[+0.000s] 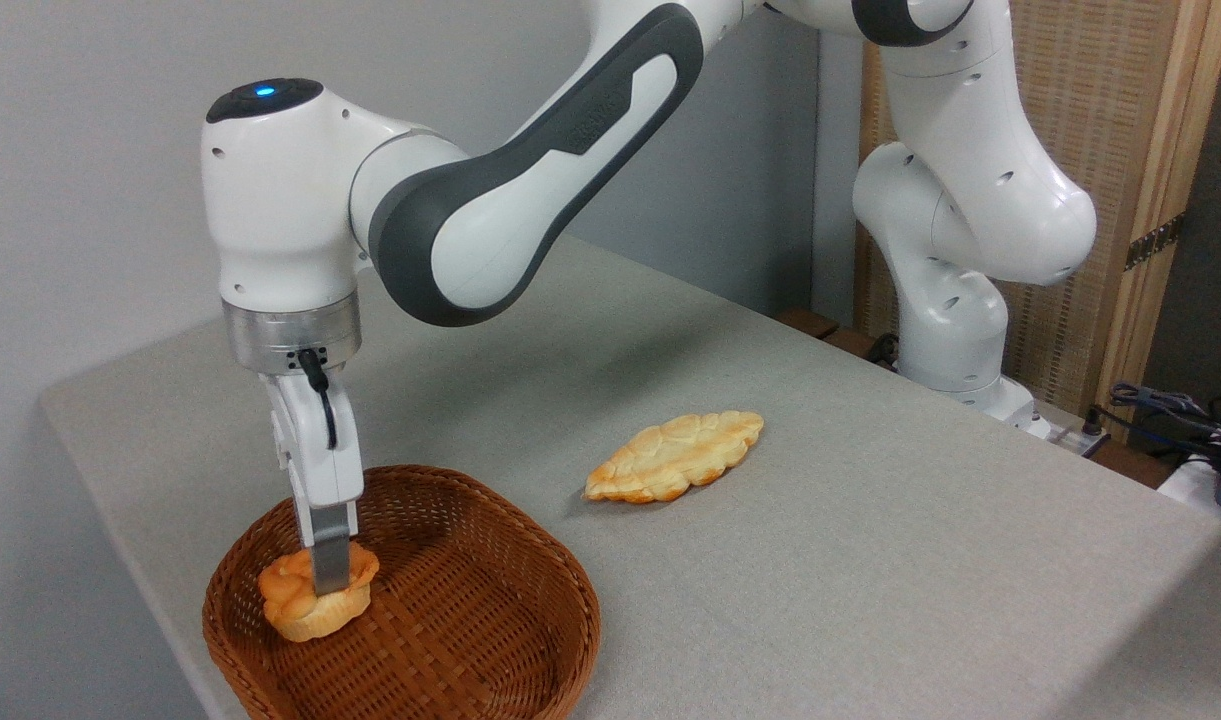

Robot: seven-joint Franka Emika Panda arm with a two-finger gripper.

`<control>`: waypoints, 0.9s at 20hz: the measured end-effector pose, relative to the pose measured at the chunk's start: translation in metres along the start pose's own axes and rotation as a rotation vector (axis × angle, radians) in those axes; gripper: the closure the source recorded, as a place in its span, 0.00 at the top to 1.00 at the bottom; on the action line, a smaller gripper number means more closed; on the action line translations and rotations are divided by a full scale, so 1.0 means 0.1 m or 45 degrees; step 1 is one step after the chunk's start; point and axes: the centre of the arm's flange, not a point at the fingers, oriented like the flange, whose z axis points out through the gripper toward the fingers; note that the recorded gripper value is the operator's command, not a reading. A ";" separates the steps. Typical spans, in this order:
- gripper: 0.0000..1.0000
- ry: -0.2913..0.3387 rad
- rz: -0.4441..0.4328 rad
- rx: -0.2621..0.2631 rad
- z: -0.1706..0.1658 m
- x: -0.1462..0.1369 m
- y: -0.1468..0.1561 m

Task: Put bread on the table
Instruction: 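Lift the orange bun out of the basket toward the oval pastry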

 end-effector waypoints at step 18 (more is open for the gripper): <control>0.51 -0.067 -0.056 0.014 -1.05 -0.47 -0.17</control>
